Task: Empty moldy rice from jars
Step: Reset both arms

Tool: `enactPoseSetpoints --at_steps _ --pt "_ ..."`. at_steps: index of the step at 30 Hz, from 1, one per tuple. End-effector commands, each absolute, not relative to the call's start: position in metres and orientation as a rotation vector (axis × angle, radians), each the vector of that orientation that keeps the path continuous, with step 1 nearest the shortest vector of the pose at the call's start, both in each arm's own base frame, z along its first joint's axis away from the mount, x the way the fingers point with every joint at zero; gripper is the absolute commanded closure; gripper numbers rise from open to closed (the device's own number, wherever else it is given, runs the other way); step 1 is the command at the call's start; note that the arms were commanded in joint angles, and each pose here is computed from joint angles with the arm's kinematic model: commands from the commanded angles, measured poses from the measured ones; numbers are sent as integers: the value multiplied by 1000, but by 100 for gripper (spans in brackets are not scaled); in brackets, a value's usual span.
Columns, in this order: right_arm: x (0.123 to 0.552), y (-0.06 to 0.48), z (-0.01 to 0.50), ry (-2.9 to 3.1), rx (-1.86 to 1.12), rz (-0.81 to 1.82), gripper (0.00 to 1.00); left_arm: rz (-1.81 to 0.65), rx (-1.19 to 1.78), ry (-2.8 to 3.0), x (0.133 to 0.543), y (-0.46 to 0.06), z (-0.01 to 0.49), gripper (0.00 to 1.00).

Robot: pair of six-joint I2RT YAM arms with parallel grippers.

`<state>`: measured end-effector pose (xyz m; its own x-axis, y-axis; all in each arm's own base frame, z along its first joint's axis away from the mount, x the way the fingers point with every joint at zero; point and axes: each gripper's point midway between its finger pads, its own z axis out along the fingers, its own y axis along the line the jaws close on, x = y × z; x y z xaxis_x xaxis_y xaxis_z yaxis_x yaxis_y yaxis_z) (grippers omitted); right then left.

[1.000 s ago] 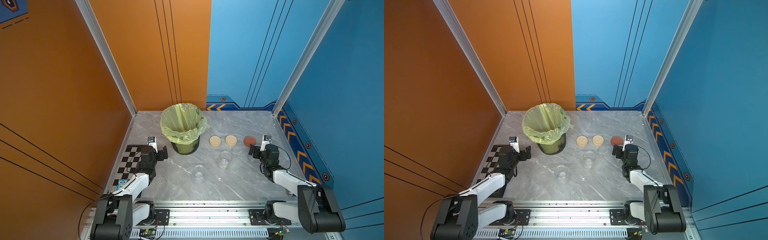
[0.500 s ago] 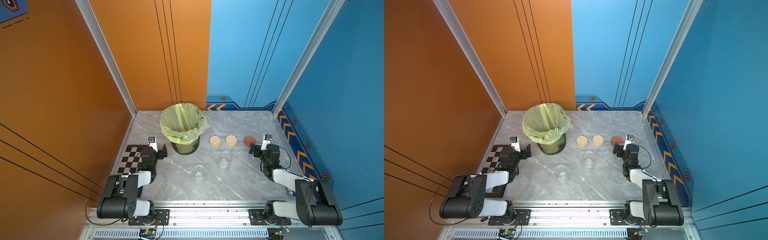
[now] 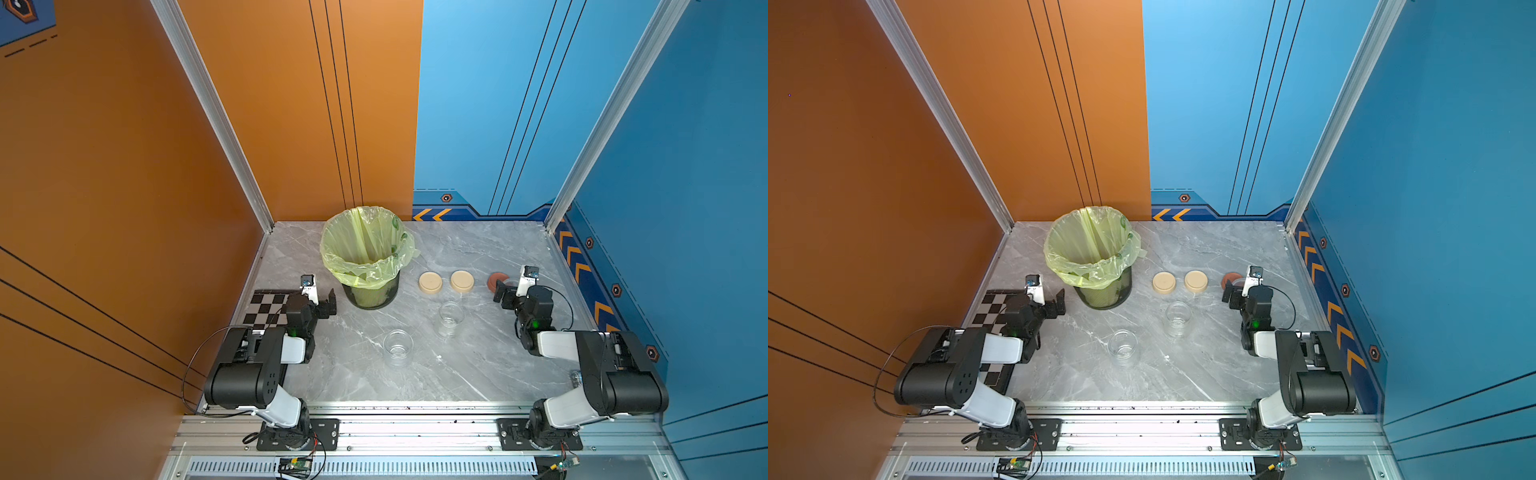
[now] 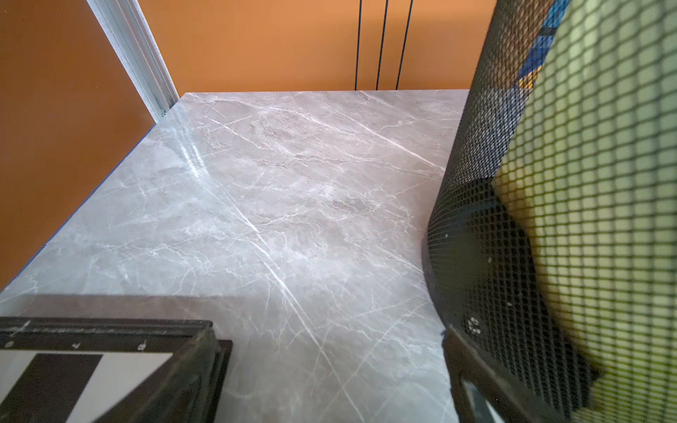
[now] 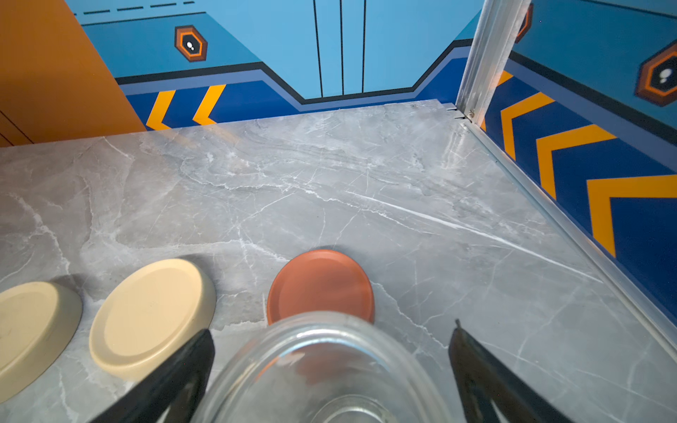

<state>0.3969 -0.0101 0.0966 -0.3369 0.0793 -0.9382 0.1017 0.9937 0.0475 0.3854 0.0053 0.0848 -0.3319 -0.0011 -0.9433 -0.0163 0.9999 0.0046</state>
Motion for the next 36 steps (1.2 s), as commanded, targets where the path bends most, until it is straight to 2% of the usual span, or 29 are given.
enactPoseSetpoints --at_steps 1,36 --pt "393 -14 92 1917 121 -87 0 -3 69 1878 390 -8 92 2" --pt "394 -14 92 1911 121 -72 0 -2 82 1902 394 -10 90 2"
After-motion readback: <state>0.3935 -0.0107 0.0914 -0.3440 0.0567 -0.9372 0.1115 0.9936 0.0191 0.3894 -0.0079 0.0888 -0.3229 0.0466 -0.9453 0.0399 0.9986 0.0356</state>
